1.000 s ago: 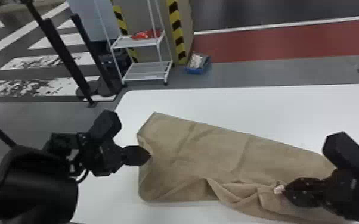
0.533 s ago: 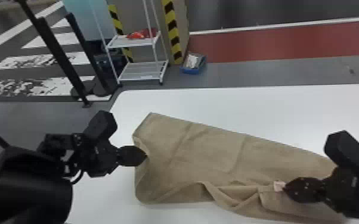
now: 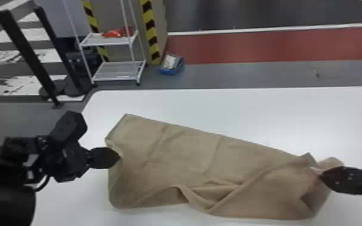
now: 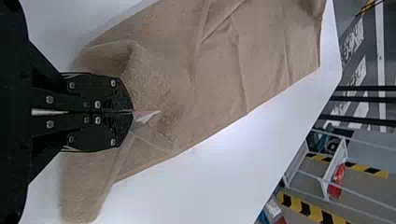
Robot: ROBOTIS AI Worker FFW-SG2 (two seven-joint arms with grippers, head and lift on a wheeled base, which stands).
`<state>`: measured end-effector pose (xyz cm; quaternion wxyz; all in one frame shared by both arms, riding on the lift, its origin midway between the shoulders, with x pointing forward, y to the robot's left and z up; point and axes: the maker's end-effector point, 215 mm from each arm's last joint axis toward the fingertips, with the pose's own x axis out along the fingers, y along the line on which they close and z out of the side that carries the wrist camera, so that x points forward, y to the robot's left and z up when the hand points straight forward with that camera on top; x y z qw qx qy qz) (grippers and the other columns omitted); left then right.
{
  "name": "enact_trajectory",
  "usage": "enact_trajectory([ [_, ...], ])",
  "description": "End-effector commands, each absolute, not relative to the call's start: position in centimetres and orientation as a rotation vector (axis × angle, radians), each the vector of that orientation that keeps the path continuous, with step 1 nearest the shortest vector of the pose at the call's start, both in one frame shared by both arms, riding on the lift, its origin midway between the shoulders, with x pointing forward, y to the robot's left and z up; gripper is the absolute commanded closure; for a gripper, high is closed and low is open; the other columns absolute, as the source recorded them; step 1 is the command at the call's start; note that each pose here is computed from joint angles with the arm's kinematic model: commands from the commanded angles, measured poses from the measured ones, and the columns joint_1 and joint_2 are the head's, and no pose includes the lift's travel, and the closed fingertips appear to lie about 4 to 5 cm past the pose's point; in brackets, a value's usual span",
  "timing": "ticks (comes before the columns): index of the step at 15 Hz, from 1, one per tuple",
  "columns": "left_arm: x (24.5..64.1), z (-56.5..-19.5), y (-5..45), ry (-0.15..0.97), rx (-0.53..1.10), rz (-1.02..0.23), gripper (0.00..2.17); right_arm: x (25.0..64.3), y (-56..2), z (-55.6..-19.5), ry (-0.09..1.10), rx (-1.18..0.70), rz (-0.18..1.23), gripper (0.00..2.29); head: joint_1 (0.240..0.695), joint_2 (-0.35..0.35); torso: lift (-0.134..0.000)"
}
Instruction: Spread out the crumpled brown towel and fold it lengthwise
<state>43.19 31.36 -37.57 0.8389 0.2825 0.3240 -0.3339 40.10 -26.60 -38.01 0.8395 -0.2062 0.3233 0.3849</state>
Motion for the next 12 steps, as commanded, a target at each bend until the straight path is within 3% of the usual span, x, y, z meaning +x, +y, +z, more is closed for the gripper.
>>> enact_trajectory([
  [1,43.3,-38.2,30.2,0.685,0.597,-0.722,1.37,36.7,-32.3,-37.9,0.727,-0.446,0.748,1.42,0.695,0.092,-0.124],
  [2,43.4,-38.4,29.3,0.681,0.597,-0.734,1.37,35.5,-34.2,-38.2,0.748,-0.465,0.726,1.42,0.695,0.031,-0.124],
  [5,43.6,-38.9,26.8,0.672,0.601,-0.776,1.37,32.4,-37.6,-39.5,0.808,-0.477,0.686,1.33,0.695,-0.067,-0.124],
  [7,43.5,-39.3,26.2,0.676,0.6,-0.788,1.37,31.6,-38.6,-40.1,0.838,-0.467,0.664,0.15,0.695,-0.143,-0.124],
  [8,43.4,-39.4,26.1,0.677,0.598,-0.79,1.37,31.6,-38.4,-39.9,0.83,-0.462,0.666,0.05,0.695,-0.164,-0.124],
  [12,43.2,-39.4,26.4,0.683,0.6,-0.787,1.37,33.6,-36.8,-38.1,0.773,-0.446,0.677,0.13,0.695,-0.184,-0.124],
])
